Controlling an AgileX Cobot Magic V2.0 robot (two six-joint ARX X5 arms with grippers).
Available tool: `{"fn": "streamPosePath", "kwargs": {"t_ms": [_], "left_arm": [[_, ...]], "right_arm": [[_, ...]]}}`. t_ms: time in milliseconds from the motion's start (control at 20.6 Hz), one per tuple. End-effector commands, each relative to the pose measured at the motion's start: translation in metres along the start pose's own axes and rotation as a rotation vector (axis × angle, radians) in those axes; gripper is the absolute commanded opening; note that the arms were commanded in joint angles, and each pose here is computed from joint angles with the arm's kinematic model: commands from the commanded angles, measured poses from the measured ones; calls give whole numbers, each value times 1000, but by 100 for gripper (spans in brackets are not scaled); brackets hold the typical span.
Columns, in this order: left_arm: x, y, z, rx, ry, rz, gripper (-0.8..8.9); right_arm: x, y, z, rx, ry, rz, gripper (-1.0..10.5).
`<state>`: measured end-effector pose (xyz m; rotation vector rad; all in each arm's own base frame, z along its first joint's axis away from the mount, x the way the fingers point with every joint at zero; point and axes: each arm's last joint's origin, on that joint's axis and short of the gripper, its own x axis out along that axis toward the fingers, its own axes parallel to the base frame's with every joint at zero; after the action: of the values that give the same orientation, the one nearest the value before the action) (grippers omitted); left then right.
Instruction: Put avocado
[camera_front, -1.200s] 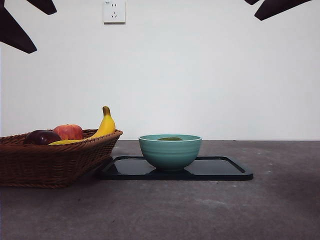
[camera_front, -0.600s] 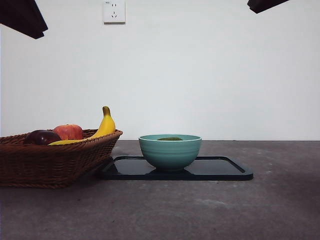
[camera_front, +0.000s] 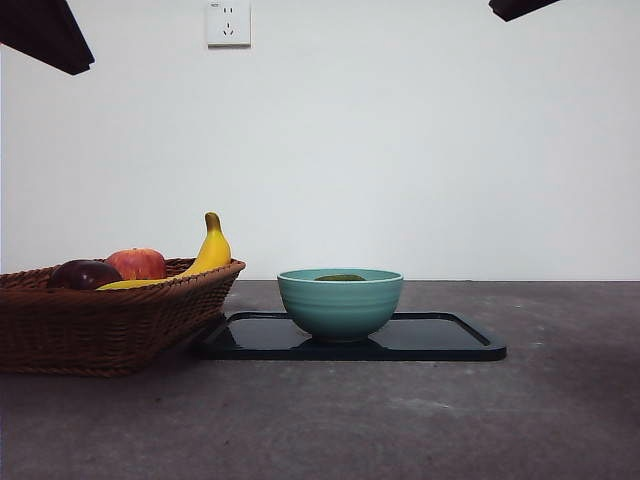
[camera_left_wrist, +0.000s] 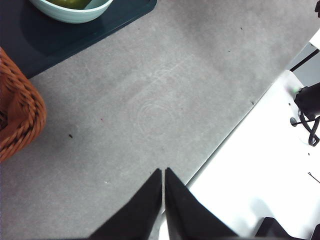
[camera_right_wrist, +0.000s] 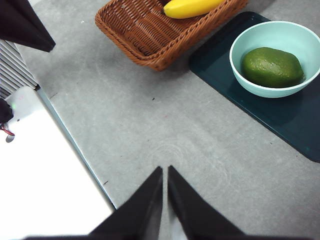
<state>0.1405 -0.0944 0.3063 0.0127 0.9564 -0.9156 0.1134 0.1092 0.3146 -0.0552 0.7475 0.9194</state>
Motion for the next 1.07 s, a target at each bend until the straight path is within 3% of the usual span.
{"fn": "streamPosePath", "kwargs": {"t_ms": [48,194,291,533,679,873,1067], "left_arm": [[0,-1,2,23,-5,-9,8],[-1,-2,3,35,-22,-8,8],[-11,2,8,133,-121,71,8],[-68,16,16,307,-718,430,8],[-80,25,-11,324,-935,660,8],[-69,37,-45,281,-1007,827,8],[-46,49,-77,242,-1012,902,8]], "right_arm": [[0,2,3,-3,-8,11,7],[0,2,3,-3,-8,11,7],[0,2,3,-3,-8,11,7],[0,2,3,-3,-8,11,7],[0,2,3,-3,-8,11,7],[0,2,3,-3,-8,11,7],[0,2,3,-3,-8,11,7]]}}
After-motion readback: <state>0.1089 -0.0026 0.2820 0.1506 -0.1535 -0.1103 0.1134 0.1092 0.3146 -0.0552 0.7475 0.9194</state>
